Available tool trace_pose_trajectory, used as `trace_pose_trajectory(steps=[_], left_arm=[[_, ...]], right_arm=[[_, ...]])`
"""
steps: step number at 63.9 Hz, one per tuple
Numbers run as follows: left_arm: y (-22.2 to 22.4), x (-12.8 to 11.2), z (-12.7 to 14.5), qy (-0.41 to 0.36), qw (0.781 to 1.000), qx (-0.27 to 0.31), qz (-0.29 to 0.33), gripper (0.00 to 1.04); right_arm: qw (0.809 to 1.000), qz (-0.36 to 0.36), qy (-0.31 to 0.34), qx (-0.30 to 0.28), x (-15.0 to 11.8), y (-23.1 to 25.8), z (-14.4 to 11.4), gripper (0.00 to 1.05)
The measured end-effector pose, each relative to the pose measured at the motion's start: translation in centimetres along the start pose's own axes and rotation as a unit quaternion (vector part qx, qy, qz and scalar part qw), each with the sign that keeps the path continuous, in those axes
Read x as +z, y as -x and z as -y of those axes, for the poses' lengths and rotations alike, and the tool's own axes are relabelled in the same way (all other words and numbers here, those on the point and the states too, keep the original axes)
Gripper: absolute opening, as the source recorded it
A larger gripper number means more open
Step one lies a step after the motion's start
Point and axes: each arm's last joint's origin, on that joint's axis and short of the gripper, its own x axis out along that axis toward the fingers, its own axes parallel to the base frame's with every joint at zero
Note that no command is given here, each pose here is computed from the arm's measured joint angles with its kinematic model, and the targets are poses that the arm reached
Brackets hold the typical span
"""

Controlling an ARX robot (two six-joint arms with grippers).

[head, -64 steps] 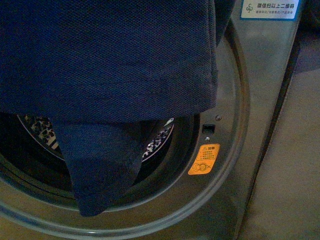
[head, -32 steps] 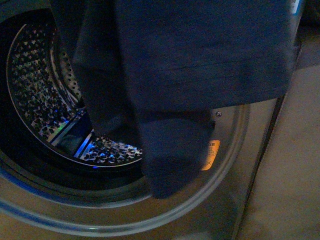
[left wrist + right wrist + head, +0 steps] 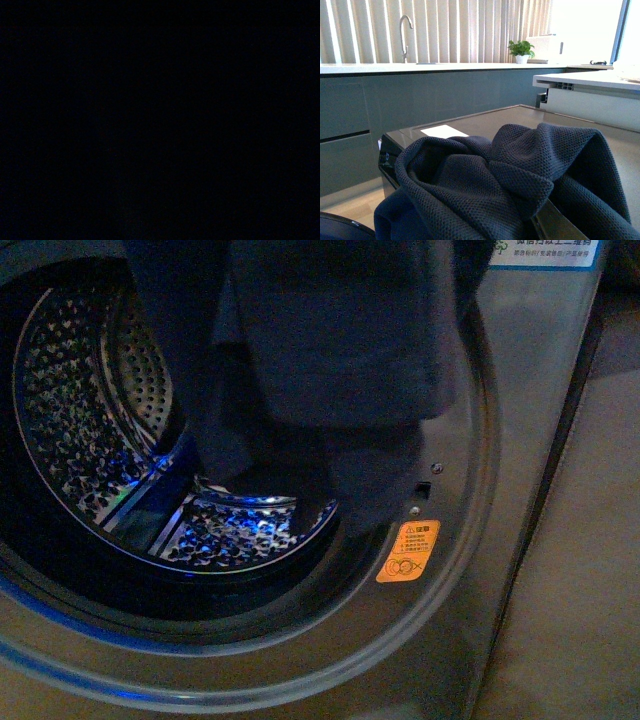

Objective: Put clothes into washing machine

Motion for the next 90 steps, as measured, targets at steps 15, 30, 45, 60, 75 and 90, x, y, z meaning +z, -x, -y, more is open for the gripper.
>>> trace_pose_trajectory(steps=[15,30,45,60,75,90], left_arm=[[-0.9,0.1,-0.3,-0.045,0.993,0.103,0.018,0.98],[-1.2,0.1,-1.9,-0.051,0.988,0.139,0.037,0.66],[-1.3,0.5,-4.2,-0.031,0.988,0.145,0.047,0.31],[-0.7,0.6,-6.1,-0.017,0.991,0.119,0.06,0.08],[0.7,-1.7,-8.0,-0.024,0.991,0.118,0.052,0.07],[1.3,-3.7,-9.3,-0.029,0.992,0.115,0.033,0.07]], right_arm=[[1.0,0.0,0.0,0.0,0.0,0.0,0.0,0.06],[1.0,0.001,0.0,0.0,0.0,0.0,0.0,0.21],[1.0,0.001,0.0,0.0,0.0,0.0,0.0,0.57],[1.0,0.001,0.0,0.0,0.0,0.0,0.0,0.93],[1.0,0.001,0.0,0.0,0.0,0.0,0.0,0.97],[1.0,0.001,0.0,0.0,0.0,0.0,0.0,0.97]])
